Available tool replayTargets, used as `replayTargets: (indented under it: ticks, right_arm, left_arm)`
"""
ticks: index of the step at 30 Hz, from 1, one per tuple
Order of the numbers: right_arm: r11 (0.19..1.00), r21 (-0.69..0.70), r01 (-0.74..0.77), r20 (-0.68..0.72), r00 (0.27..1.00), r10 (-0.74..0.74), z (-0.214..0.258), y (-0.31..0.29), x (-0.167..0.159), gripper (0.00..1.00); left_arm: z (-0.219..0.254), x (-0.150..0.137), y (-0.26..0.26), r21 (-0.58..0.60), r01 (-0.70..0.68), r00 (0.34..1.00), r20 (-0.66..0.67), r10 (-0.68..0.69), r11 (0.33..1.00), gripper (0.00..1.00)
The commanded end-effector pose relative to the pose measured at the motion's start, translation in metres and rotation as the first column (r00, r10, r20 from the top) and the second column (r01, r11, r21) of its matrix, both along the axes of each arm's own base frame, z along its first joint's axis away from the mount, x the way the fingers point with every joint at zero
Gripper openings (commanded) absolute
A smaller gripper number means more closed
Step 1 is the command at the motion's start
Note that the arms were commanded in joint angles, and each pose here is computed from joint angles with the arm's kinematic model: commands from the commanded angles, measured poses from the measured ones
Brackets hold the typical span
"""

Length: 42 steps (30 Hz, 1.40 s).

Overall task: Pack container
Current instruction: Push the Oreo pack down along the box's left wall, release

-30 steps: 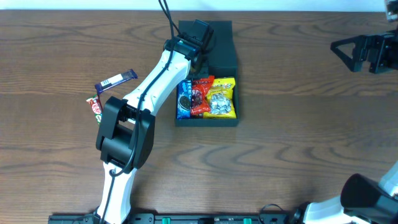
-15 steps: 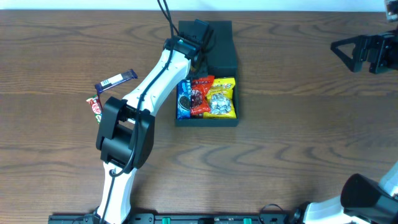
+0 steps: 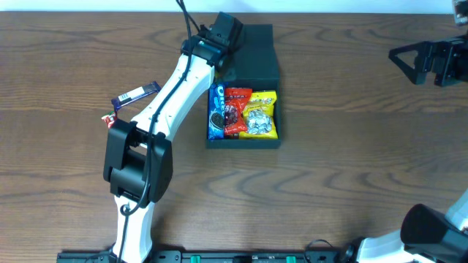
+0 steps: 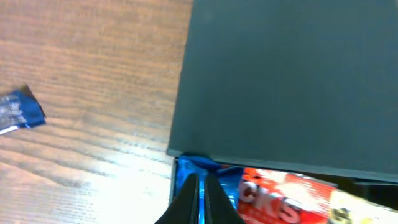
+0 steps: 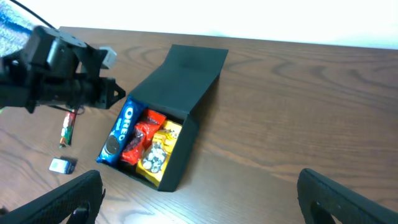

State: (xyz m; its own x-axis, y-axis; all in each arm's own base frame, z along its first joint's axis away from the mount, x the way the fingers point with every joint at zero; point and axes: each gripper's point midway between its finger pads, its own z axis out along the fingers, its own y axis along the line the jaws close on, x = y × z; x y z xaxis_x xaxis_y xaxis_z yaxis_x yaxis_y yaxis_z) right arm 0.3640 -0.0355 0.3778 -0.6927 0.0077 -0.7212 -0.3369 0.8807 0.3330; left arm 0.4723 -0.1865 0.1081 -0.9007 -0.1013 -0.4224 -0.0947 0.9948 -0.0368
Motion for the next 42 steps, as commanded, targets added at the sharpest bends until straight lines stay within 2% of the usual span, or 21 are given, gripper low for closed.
replayTargets:
  ticks: [1, 17, 22, 26, 29, 32, 37, 42]
  right_arm:
    - [1.000, 0.026, -0.001, -0.003, 1.000, 0.001, 0.001, 0.001, 0.000, 0.99]
    - [0.999, 0.040, 0.009, -0.020, 1.000, -0.008, 0.000, 0.002, -0.002, 0.99]
    - [0.999, 0.044, 0.009, -0.027, 1.000, -0.008, -0.001, 0.002, -0.003, 0.99]
    - [0.999, 0.047, 0.009, -0.036, 0.999, -0.008, -0.002, 0.003, -0.005, 0.99]
    - [0.999, 0.047, 0.009, -0.037, 0.999, -0.008, -0.002, 0.003, -0.005, 0.99]
    - [0.999, 0.046, 0.009, -0.034, 0.999, -0.008, -0.002, 0.003, -0.005, 0.99]
    - [0.999, 0.042, 0.009, -0.024, 1.000, -0.007, -0.001, 0.002, -0.003, 0.99]
    - [0.999, 0.042, 0.009, -0.024, 1.000, -0.008, -0.001, 0.002, -0.003, 0.99]
  left_arm:
    - [-0.016, -0.006, 0.002, 0.004, -0.009, 0.999, -0.033, 0.010, 1.000, 0.06]
    - [-0.048, -0.021, 0.006, 0.012, -0.002, 0.996, -0.088, 0.003, 1.000, 0.06]
    - [-0.016, -0.009, 0.001, -0.018, 0.003, 1.000, -0.018, -0.004, 1.000, 0.06]
    - [0.042, -0.008, 0.000, -0.066, 0.009, 0.996, 0.084, -0.003, 0.998, 0.06]
    - [0.075, -0.026, 0.007, -0.075, 0.013, 0.995, 0.099, -0.005, 0.997, 0.06]
    - [0.082, -0.059, 0.019, -0.039, 0.015, 1.000, 0.016, -0.014, 0.999, 0.06]
    - [0.049, -0.115, 0.020, 0.009, 0.074, 0.974, -0.216, -0.071, 0.997, 0.06]
    - [0.024, -0.134, -0.001, -0.003, 0.179, 0.949, -0.263, -0.173, 0.984, 0.06]
